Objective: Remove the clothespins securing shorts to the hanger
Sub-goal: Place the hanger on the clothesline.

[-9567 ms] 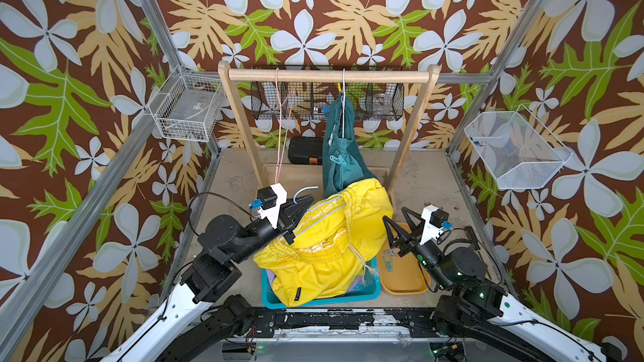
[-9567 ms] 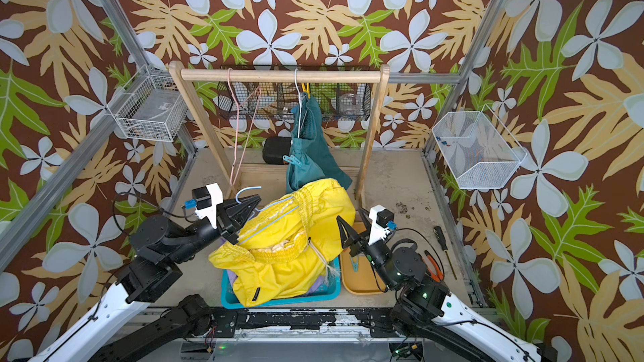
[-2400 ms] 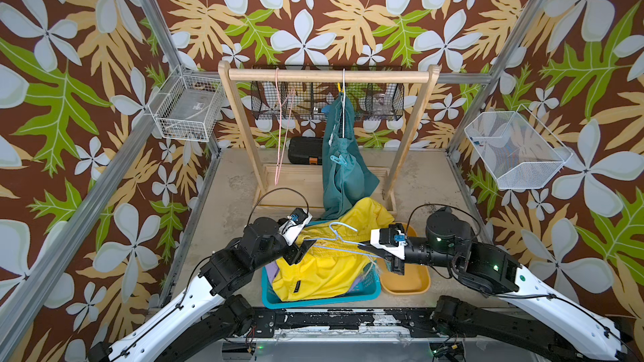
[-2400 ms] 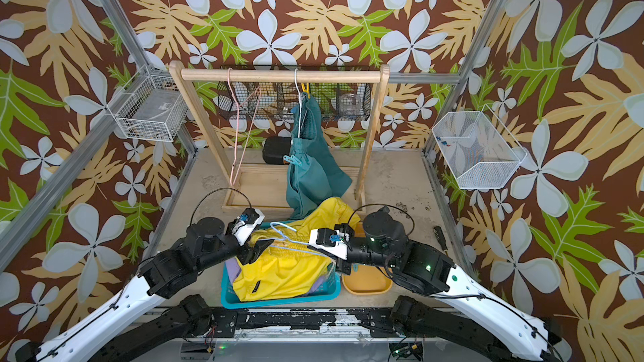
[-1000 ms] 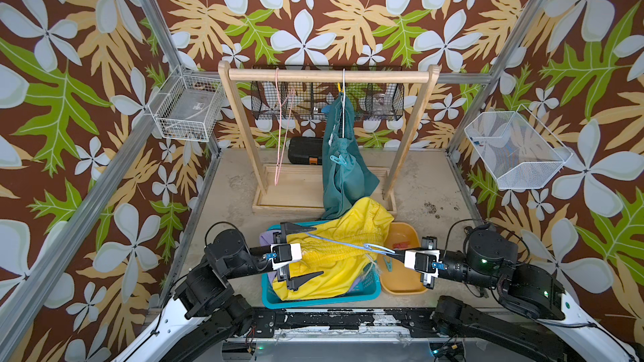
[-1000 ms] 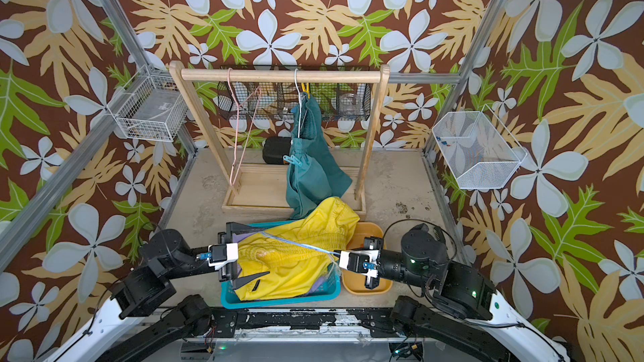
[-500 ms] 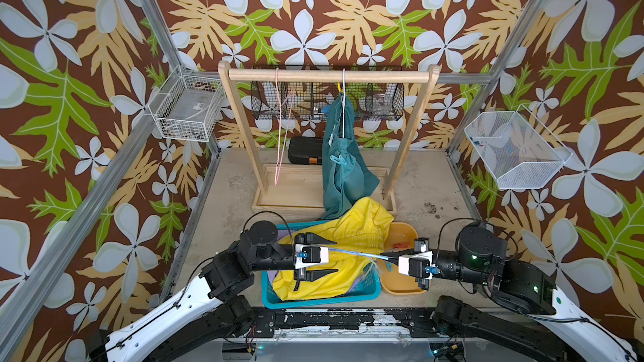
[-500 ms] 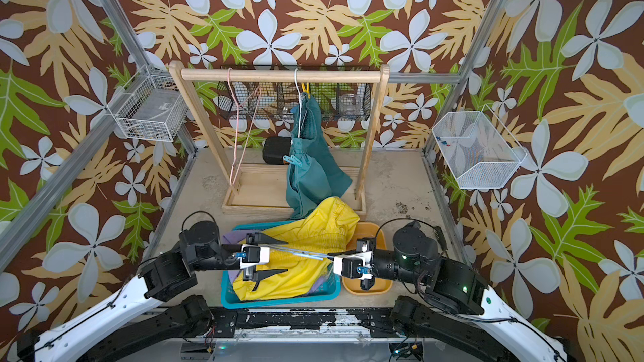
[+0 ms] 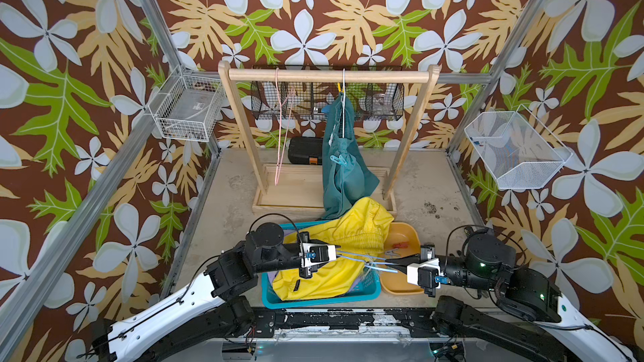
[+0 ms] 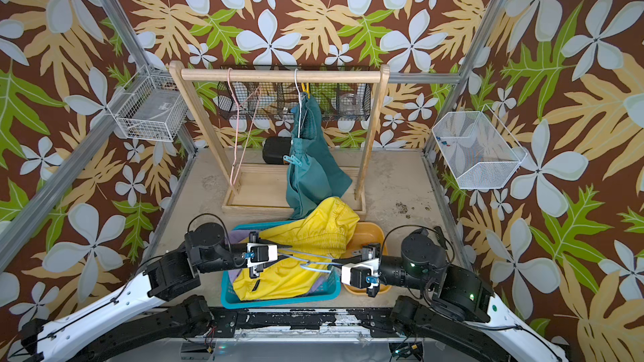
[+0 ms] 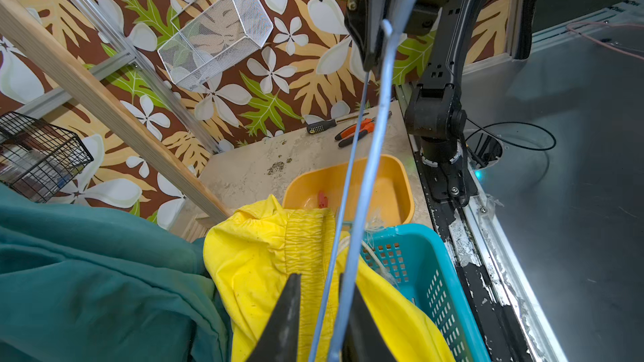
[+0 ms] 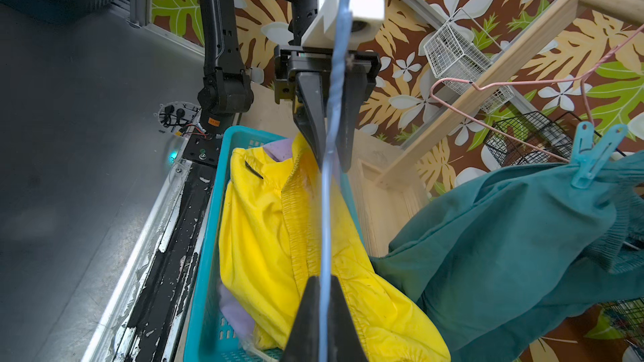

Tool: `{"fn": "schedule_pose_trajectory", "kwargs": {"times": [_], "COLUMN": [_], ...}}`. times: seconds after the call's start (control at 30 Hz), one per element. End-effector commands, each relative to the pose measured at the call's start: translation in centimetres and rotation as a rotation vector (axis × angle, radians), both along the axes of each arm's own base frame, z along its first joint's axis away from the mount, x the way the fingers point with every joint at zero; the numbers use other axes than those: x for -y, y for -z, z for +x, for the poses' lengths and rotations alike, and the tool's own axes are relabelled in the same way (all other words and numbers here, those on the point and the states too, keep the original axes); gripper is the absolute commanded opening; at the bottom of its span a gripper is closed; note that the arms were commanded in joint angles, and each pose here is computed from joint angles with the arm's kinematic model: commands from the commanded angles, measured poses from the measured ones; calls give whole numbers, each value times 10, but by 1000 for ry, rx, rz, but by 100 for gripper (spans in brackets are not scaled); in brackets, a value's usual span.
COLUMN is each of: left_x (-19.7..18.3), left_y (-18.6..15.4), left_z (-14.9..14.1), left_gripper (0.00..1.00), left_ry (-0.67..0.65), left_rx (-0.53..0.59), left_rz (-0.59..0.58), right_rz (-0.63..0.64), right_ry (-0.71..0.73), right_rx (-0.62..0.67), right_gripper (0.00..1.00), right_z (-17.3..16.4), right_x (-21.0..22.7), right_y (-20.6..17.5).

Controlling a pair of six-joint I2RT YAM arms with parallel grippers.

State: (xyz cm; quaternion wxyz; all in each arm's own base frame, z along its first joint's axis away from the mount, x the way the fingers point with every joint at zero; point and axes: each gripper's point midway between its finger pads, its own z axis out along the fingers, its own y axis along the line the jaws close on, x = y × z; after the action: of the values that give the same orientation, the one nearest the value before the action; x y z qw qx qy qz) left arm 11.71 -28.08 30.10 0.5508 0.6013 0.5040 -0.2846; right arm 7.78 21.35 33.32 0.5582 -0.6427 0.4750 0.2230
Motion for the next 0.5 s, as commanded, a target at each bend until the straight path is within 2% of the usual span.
{"fn": "schedule_pose_trajectory", "kwargs": {"times": [0.0, 0.13, 0.17, 0.2, 0.27, 0.37, 0.47], "left_x": [3, 5, 4, 2, -2, -18, -41], "left_y": [-6, -13, -14, -14, -17, -35, -64], "left_z": [-7, -7, -7, -6, -1, 10, 24], "left_gripper": [1, 0, 0, 0, 0, 0, 0], "left_ry": [46, 43, 37, 28, -12, -126, -272], "left_rx": [5, 8, 16, 22, 41, 74, 63], "left_rz": [-20, -53, -55, -55, -71, -179, -349], "right_rz": [30, 29, 40, 65, 95, 231, 479], "right_ry": [-13, -1, 35, 65, 90, 201, 345], "right_rx": [12, 13, 10, 12, 43, 138, 279], "right_gripper": [0, 0, 40, 70, 100, 100, 100], "right_z": [-2, 1, 7, 11, 14, 23, 25], "right_x": [-1, -3, -2, 0, 4, 24, 67], "right_y": [-7, -6, -8, -13, -17, -48, -98]}}
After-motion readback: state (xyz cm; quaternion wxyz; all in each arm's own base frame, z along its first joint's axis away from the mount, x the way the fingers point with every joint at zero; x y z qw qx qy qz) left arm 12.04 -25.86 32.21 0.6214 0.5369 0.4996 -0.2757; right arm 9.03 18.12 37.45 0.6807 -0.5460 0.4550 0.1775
